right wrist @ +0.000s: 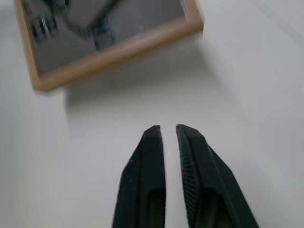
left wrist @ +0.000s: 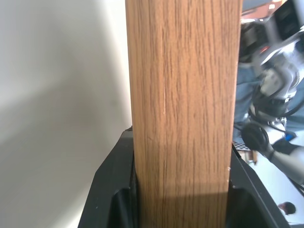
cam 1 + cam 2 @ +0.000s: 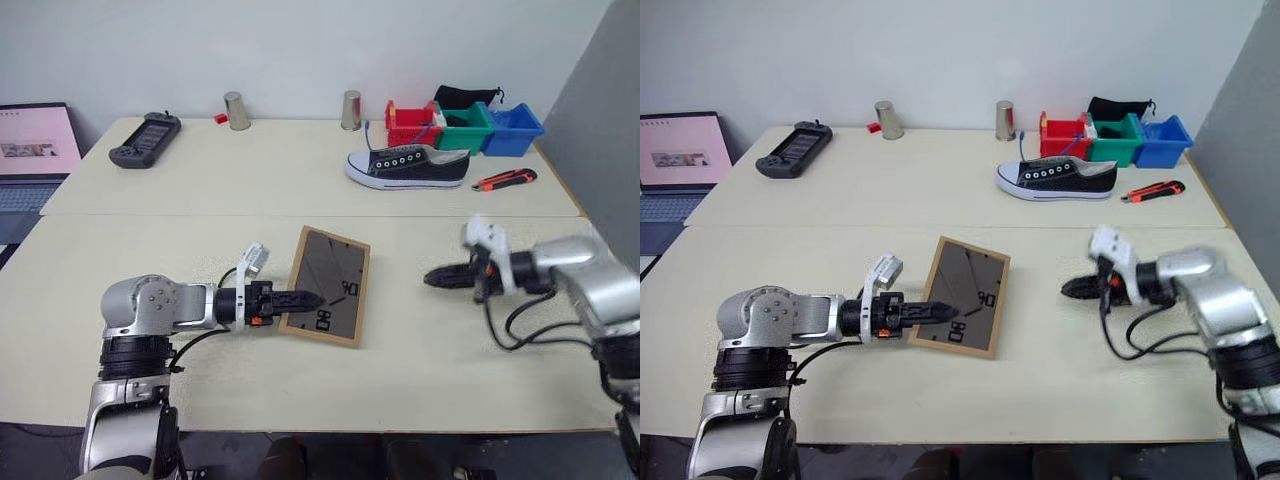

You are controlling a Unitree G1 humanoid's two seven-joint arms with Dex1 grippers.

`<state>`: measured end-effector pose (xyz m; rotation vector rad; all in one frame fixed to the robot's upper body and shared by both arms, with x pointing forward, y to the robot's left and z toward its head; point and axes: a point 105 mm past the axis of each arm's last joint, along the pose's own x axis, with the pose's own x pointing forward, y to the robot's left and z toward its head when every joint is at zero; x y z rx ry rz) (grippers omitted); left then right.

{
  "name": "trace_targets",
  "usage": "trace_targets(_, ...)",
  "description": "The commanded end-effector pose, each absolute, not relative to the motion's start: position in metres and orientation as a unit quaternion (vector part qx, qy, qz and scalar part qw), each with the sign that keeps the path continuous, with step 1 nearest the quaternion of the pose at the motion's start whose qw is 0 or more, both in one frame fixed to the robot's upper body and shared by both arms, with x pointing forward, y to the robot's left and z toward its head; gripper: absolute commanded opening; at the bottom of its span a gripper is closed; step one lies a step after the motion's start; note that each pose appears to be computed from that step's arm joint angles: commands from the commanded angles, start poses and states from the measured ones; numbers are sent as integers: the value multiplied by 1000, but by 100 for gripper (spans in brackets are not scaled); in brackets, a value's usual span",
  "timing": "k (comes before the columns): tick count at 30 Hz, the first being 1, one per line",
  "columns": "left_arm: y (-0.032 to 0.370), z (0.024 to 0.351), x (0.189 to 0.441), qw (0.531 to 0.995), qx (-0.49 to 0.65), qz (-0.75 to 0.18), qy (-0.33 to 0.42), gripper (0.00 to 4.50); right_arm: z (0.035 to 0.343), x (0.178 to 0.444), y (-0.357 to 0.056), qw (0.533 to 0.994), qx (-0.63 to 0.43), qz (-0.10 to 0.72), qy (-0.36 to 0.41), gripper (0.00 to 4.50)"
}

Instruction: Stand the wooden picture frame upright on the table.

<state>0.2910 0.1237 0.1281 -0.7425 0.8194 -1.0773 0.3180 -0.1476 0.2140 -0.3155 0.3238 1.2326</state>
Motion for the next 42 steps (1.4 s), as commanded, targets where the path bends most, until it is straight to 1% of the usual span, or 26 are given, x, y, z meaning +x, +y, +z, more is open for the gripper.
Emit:
trace_targets(1, 115, 147, 292, 723, -343, -507, 320, 135, 257, 309, -111, 772, -66, 622, 111, 168)
trace_targets(3, 111, 153, 295, 724, -351, -511, 303, 135, 263, 312, -99, 774, -49, 622, 112, 212)
trace_targets(4, 110, 156, 296, 725, -353, -514, 293, 135, 264, 314, -94, 775, -43, 620, 118, 241)
trace_targets(5, 108, 159, 297, 729, -351, -516, 282, 135, 264, 315, -89, 775, -37, 618, 126, 253)
trace_targets(11, 100, 163, 298, 739, -349, -518, 254, 135, 263, 325, -74, 781, -38, 605, 149, 253)
trace_targets(22, 95, 163, 297, 743, -345, -519, 246, 135, 252, 335, -57, 779, -41, 604, 160, 253)
trace_targets(24, 97, 164, 298, 746, -345, -515, 244, 135, 253, 338, -61, 784, -44, 599, 155, 253)
trace_targets(27, 103, 163, 300, 753, -346, -504, 242, 135, 252, 352, -87, 810, -56, 563, 153, 253)
trace_targets(29, 106, 160, 300, 755, -347, -499, 245, 135, 250, 355, -99, 821, -67, 547, 153, 253)
trace_targets(31, 107, 159, 299, 756, -346, -498, 247, 135, 251, 354, -99, 819, -69, 549, 150, 253)
trace_targets(35, 104, 158, 300, 753, -344, -501, 252, 135, 252, 342, -76, 796, -55, 585, 144, 253)
trace_targets(42, 102, 160, 305, 754, -335, -505, 253, 135, 242, 337, -53, 782, -43, 602, 158, 253)
